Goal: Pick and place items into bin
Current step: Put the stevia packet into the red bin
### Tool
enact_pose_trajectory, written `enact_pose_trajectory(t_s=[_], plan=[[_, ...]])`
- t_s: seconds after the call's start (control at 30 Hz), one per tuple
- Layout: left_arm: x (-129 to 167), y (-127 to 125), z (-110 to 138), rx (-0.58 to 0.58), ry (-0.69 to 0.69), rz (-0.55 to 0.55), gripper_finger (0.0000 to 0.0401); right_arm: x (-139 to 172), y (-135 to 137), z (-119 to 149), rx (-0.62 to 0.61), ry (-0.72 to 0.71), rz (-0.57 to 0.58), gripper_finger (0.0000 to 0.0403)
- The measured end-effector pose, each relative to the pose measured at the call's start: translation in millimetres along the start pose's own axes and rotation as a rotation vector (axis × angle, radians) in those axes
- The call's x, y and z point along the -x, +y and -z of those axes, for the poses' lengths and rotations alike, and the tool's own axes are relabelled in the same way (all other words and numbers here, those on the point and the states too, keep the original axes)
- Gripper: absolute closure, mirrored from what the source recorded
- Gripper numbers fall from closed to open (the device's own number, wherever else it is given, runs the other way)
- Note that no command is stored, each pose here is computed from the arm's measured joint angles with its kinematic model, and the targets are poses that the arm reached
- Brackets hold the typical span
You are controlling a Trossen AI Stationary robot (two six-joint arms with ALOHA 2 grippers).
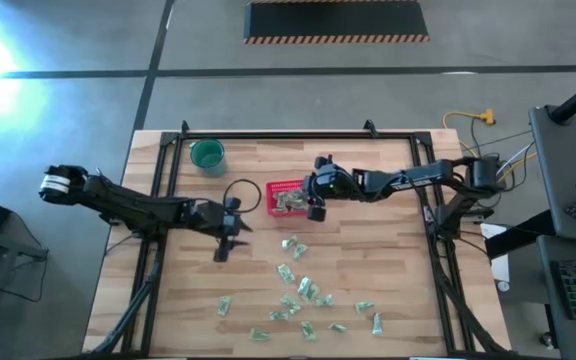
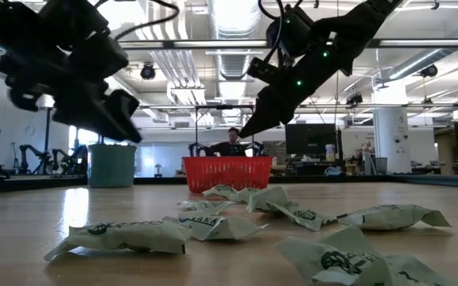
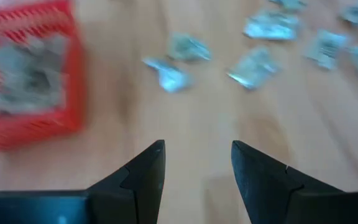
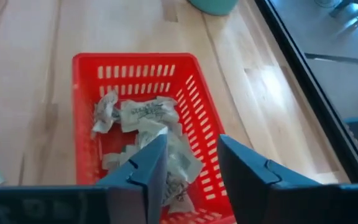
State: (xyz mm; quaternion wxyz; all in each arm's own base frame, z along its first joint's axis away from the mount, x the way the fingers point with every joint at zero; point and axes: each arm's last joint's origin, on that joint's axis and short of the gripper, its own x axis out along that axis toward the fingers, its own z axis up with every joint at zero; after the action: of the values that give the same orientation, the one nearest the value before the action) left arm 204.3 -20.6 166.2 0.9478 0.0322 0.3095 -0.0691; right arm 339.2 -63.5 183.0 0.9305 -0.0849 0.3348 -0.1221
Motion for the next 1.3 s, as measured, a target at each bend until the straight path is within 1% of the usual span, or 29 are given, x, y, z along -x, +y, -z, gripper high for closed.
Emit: enact_pose_trajectory(t_s=[0.03,0.13,0.23,0.37,0.53,0.63,0.73,0.97,1.1,1.3], plan=[[0,-1,2,0.021,0.021,0.026,0.0233,2,1,-1,0.006,0.004,-0.005,0.0268],[0,-7,5,0.053,0.056,0.054,0.0233,9,4,-3,0.017,0.015,-0.017,0.0268],[-1,-16,6,0.045,0.064,0.087,0.0233,15,7,-4,0.027,0.022,-0.024,0.0275],[-3,-22,3,0.030,0.048,0.083,0.0233,22,8,-5,0.035,0.034,-0.033,0.0285],[-13,-23,-4,-0.020,-0.033,0.050,0.0233,26,10,-5,0.034,0.050,-0.041,0.0296],[-26,-23,-7,-0.052,-0.097,0.021,0.0233,26,10,-5,0.034,0.056,-0.043,0.0301],[-42,-23,-8,-0.064,-0.122,-0.003,0.0233,27,11,-3,0.037,0.072,-0.046,0.0306],[-80,-21,-17,-0.066,-0.078,-0.118,0.0233,27,12,1,0.033,0.118,-0.055,0.0303],[-98,-17,-26,-0.039,-0.071,-0.138,0.0233,31,11,3,0.020,0.143,-0.057,0.0301],[-115,-9,-25,0.010,-0.037,-0.165,0.0233,37,11,1,-0.005,0.149,-0.058,0.0308]])
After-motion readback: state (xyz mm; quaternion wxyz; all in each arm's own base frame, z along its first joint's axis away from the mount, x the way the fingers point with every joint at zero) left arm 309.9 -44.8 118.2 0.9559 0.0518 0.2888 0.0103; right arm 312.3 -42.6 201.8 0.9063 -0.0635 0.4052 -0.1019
